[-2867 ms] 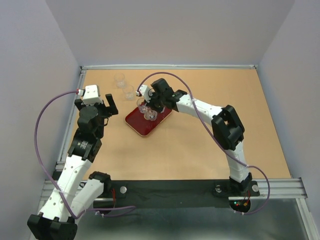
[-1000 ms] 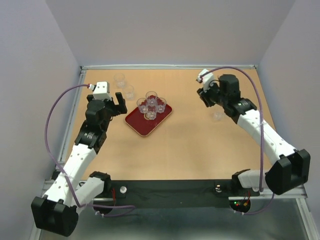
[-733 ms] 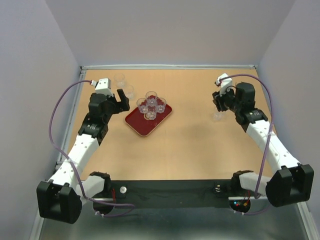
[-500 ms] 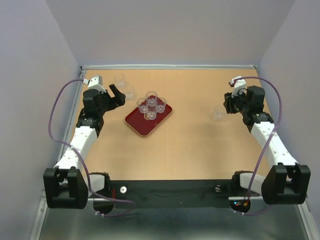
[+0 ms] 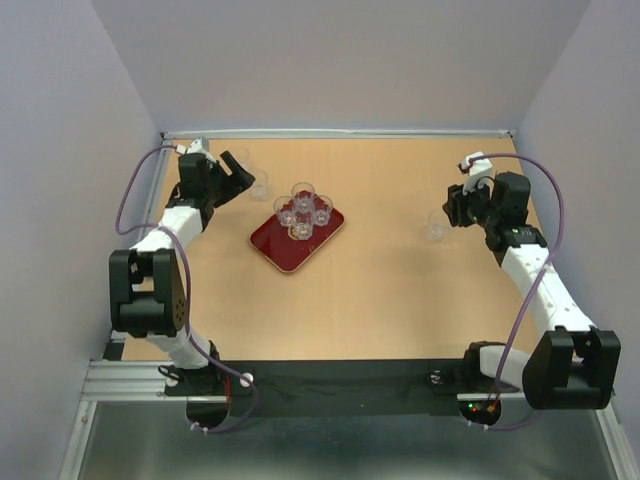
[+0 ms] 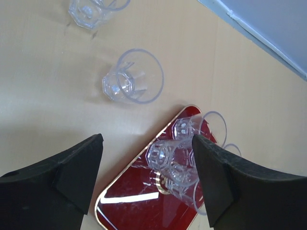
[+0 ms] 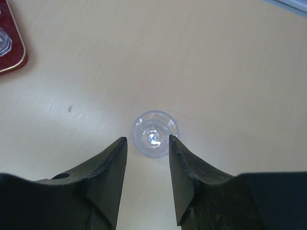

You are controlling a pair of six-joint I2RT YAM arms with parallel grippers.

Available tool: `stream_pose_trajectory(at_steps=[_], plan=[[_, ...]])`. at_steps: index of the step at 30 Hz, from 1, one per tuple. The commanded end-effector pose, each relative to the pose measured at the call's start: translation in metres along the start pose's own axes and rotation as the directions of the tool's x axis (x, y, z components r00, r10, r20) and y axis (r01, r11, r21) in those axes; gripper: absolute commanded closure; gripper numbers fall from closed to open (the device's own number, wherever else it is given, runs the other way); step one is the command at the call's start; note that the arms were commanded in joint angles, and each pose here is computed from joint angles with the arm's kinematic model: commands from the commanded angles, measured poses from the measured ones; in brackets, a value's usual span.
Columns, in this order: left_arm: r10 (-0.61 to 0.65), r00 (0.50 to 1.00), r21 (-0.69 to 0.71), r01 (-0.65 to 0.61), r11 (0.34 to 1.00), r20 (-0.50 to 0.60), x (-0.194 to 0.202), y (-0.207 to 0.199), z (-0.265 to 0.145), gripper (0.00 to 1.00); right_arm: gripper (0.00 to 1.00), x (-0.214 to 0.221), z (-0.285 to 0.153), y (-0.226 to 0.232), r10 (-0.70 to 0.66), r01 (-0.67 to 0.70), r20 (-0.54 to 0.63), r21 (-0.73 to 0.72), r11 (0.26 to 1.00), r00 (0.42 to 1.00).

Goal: Place the glasses into the tray

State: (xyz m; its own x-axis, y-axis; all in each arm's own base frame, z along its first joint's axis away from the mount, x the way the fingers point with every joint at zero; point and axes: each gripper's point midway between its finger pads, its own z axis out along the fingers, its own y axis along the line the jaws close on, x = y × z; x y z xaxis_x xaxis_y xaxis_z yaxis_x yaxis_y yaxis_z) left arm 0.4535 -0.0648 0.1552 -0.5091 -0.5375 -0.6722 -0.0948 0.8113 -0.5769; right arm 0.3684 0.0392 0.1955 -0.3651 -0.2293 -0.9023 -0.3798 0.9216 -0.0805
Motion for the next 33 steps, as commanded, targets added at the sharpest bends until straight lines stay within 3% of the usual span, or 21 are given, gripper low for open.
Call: stream_pose_trajectory(at_steps=[1, 14, 26, 33], plan=[[-0.018, 0.999, 0.030, 0.017, 0.999, 0.035, -0.024, -0.014, 0.017, 0.17, 0.54, -0.015, -0.005, 0.000, -0.020, 0.019, 0.068, 0.005, 1.000, 0.998], [0.000, 0.997, -0.093, -0.007, 0.996, -0.074, -0.013, 0.020, 0.073, 0.39, 0.54, -0.016, -0.007, -0.001, -0.031, 0.030, 0.072, 0.012, 0.999, 0.997], [0.028, 0.994, -0.126, -0.041, 0.991, -0.108, -0.015, 0.030, 0.096, 0.53, 0.54, -0.014, -0.006, -0.002, -0.030, 0.029, 0.065, 0.015, 0.999, 0.997], [0.081, 0.987, -0.162, -0.103, 0.981, -0.139, -0.007, 0.034, 0.096, 0.74, 0.54, -0.013, -0.005, -0.002, -0.031, 0.030, 0.062, 0.016, 0.999, 0.998]])
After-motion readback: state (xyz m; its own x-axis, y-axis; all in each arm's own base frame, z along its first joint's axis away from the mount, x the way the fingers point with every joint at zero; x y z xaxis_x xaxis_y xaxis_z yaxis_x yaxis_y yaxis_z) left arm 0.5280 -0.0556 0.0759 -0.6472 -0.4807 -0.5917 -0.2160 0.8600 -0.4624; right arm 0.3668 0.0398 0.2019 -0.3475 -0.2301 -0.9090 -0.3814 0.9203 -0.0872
